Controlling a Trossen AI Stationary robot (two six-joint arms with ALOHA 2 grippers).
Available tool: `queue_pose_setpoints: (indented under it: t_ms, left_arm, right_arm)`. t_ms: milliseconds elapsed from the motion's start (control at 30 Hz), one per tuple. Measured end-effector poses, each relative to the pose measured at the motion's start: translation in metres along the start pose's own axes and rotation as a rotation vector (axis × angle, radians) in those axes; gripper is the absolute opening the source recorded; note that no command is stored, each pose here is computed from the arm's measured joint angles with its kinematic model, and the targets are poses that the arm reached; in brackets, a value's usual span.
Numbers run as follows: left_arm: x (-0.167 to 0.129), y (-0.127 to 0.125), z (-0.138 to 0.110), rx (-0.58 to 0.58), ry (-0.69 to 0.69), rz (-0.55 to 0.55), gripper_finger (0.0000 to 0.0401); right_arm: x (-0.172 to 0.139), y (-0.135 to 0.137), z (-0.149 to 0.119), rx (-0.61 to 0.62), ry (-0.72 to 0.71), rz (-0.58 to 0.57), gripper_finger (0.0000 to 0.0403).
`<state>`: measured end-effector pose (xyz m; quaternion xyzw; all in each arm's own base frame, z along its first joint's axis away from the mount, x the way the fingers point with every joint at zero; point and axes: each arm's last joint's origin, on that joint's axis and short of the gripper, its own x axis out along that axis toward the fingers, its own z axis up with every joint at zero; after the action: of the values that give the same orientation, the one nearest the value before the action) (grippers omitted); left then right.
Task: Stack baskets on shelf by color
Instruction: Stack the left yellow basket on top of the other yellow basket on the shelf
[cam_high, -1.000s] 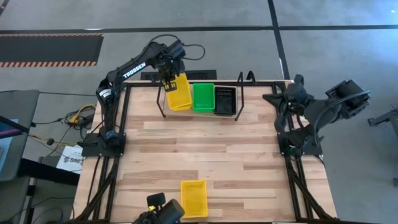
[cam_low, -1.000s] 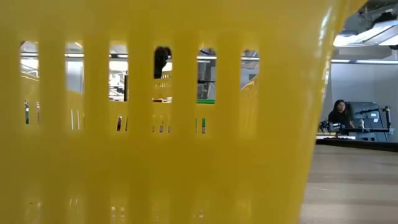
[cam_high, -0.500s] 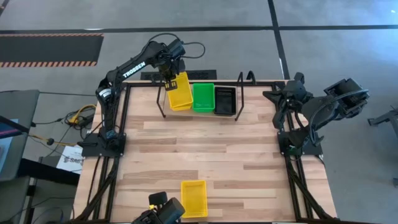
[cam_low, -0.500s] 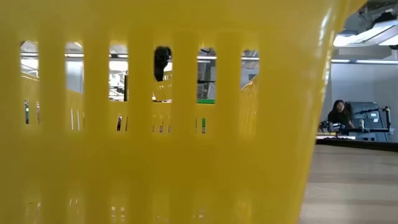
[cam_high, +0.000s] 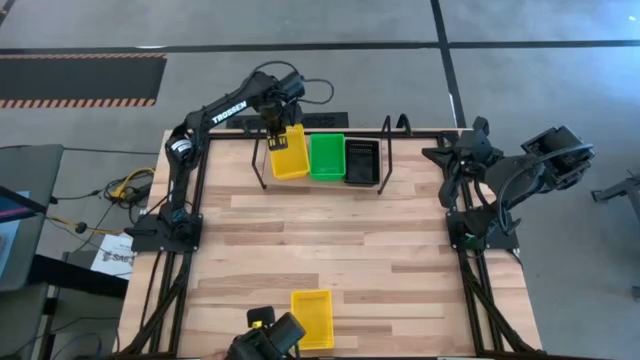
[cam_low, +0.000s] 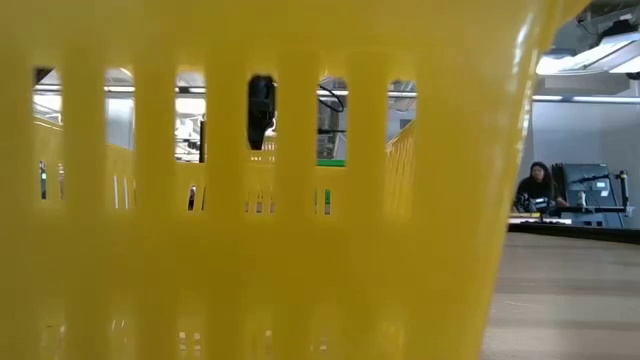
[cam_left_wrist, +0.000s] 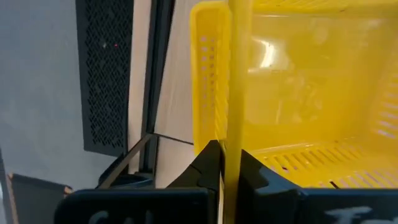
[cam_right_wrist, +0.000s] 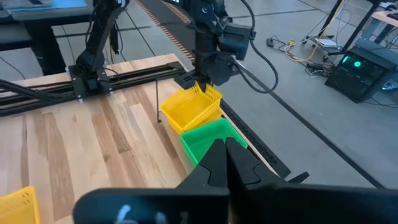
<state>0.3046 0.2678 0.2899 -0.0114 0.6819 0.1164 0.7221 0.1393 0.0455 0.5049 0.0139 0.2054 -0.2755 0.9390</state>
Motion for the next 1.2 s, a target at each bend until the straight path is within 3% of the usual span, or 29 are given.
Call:
queue_pose_setpoints:
  t_ms: [333,1200]
  left_arm:
    - [0.0003,0.0027,-0.0037,0.001,0.002,-0.031,0.0]
    - [-0.0007,-0.0024,-0.006,-0.137,0.045,-0.048,0.0]
  right_arm:
    - [0.0,-0.0011,-0.0019,-0.021,0.013,-0.008,0.0001]
    - [0.0,-0.0013,-0.0033,-0.036,0.031,0.004,0.0001]
